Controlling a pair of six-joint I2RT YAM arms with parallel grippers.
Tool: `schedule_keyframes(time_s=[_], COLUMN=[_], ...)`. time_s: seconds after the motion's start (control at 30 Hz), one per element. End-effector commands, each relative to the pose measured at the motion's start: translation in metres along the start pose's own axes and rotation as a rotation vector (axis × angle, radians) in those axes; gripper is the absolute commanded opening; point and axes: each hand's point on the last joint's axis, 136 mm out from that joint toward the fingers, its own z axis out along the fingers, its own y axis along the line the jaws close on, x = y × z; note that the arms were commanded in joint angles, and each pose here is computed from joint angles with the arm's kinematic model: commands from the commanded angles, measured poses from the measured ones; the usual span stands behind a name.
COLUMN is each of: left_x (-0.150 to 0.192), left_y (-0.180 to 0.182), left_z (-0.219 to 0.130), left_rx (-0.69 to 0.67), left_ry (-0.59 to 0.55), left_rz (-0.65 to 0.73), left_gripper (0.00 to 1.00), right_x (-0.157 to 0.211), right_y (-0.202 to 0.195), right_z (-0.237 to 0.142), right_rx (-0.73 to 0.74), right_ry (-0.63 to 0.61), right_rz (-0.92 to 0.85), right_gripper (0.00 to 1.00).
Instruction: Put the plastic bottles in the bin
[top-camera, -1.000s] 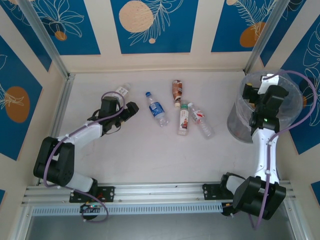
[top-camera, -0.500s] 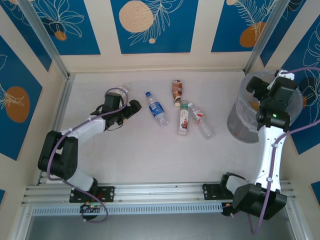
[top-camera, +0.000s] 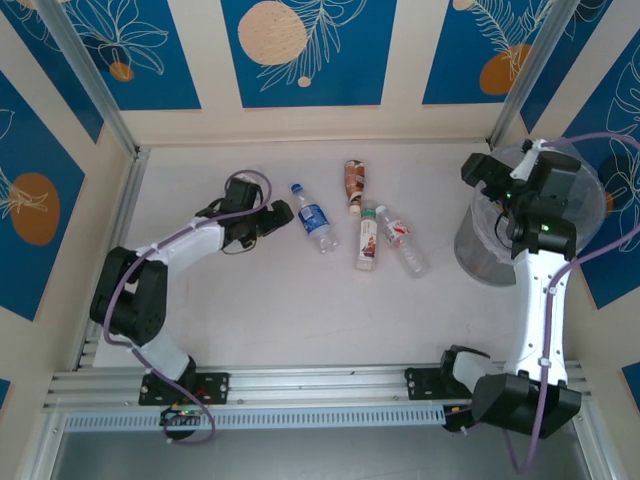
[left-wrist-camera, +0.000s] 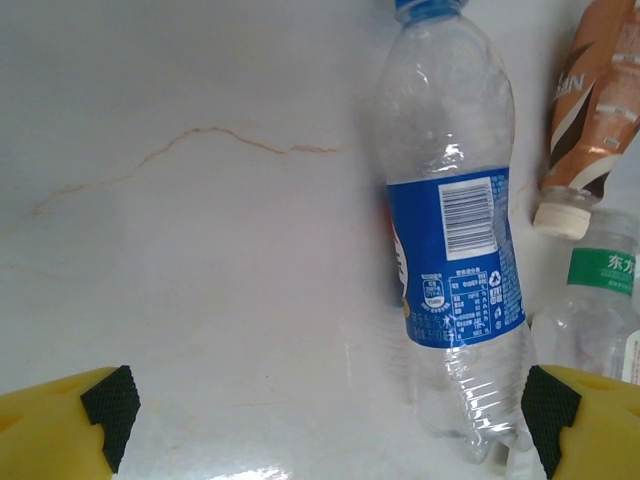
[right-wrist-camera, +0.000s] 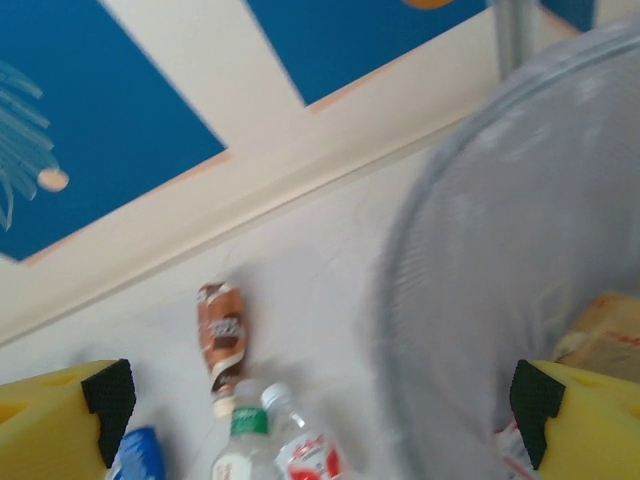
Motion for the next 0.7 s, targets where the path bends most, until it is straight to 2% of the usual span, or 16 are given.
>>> schedule_keyframes(time_s=[0.0, 0.23, 0.37, 0.5, 0.67], left_x=[0.001, -0.012, -0.04, -0.074, -0.109], left_y=[-0.014, -0.02, -0.007, 0.011, 0.032], left_z=[-0.002, 0.003, 0.001, -0.006, -0.014], left_rx=[-0.071, -0.255, -0.36, -0.505, -0.534], left_ry=[-0.007, -0.03, -0.095, -0.122, -0.122], left_rz=[0.117, 0.215, 0.321, 0.516, 0.605], left_gripper=[0.99, 0.99, 0.99, 1.0, 1.0], right_x=[0.01, 0.044, 0.065, 0.081, 0.094], right_y=[0.024, 0.065, 0.091, 0.104, 0.103], right_z=[-0.009, 0.001, 0.002, 0.0, 0.002], right_rx=[-0.041, -0.109, -0.196, -0.247, -0.239], right_ry=[0.037, 0.09, 0.115, 0.118, 0.144], right_rz=[-0.051, -0.15, -0.174, -0.203, -0.225], right_gripper=[0.99, 0.99, 0.99, 0.99, 0.99])
